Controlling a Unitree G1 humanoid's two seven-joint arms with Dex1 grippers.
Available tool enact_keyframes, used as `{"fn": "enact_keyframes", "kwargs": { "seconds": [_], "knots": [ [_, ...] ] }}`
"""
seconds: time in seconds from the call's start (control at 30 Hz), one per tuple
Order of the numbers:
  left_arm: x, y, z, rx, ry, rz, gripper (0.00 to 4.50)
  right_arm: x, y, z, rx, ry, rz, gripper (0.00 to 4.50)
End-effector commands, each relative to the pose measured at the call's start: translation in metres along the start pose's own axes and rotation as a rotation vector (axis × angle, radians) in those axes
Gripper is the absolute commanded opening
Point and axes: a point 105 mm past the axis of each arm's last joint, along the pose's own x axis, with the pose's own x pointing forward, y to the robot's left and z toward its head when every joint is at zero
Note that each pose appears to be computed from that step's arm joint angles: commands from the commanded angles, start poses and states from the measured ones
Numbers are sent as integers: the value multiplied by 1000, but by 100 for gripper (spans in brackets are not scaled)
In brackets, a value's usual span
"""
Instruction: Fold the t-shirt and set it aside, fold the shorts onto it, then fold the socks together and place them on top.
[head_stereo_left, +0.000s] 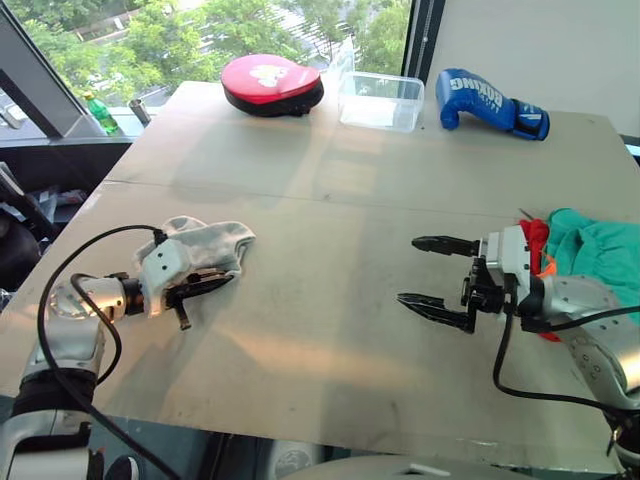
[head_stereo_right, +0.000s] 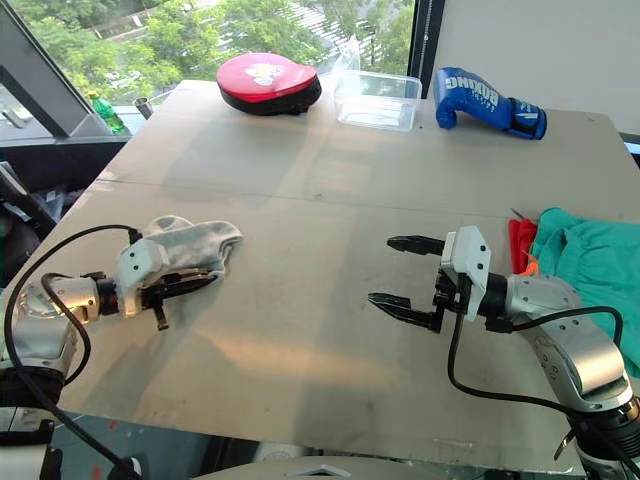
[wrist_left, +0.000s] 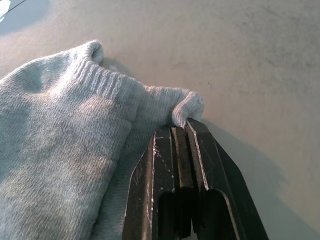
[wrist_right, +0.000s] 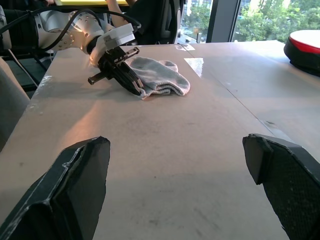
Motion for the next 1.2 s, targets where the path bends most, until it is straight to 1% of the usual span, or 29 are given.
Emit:
{"fn": "enact_keyframes", "kwargs": {
  "seconds": [0.03, 0.13, 0.2, 0.3, 0.4, 0.47, 0.57, 0.67, 0.77, 0.83, 0.87, 0.9, 0.93, 0.97, 1.0, 1.1, 1.2],
  "knots": [
    [33, -13, 32, 10, -63, -74, 7, -5, -6, 11, -50, -7, -35, 450],
    [58, -31, 69, -38, -128, -133, 7, -13, -11, 9, -55, 26, -65, 450],
    [74, -42, 88, -71, -138, -159, 7, -20, -15, 7, -54, 55, -87, 450],
    [98, -67, 119, -115, -183, -238, 7, -30, -23, 4, -51, 97, -131, 450],
    [127, -86, 142, -142, -196, -276, 7, -38, -31, 3, -55, 118, -163, 450],
    [141, -94, 149, -131, -183, -284, 7, -42, -33, 2, -52, 133, -173, 450],
    [163, -104, 154, -137, -151, -288, 7, -51, -33, -5, -32, 180, -179, 450],
    [180, -113, 160, -129, -148, -285, 7, -61, -32, -11, -12, 234, -199, 450],
    [194, -118, 175, -156, -184, -268, 116, -67, -32, -14, -8, 266, -224, 450],
    [202, -123, 187, -175, -218, -266, 212, -67, -30, -15, 0, 268, -236, 450],
    [204, -125, 191, -183, -230, -267, 252, -66, -29, -16, 4, 267, -238, 450],
    [205, -127, 196, -185, -249, -274, 291, -65, -28, -17, 14, 269, -240, 450],
    [205, -128, 199, -187, -261, -278, 348, -64, -27, -18, 21, 271, -242, 450],
    [204, -130, 201, -187, -271, -290, 389, -63, -26, -19, 25, 273, -244, 450],
    [200, -129, 204, -176, -284, -305, 439, -61, -26, -19, 30, 269, -247, 450],
    [188, -119, 204, -135, -295, -308, 446, -58, -26, -18, 37, 258, -251, 450],
    [165, -96, 200, -83, -303, -272, 446, -55, -24, -17, 41, 242, -241, 450]
  ]
}}
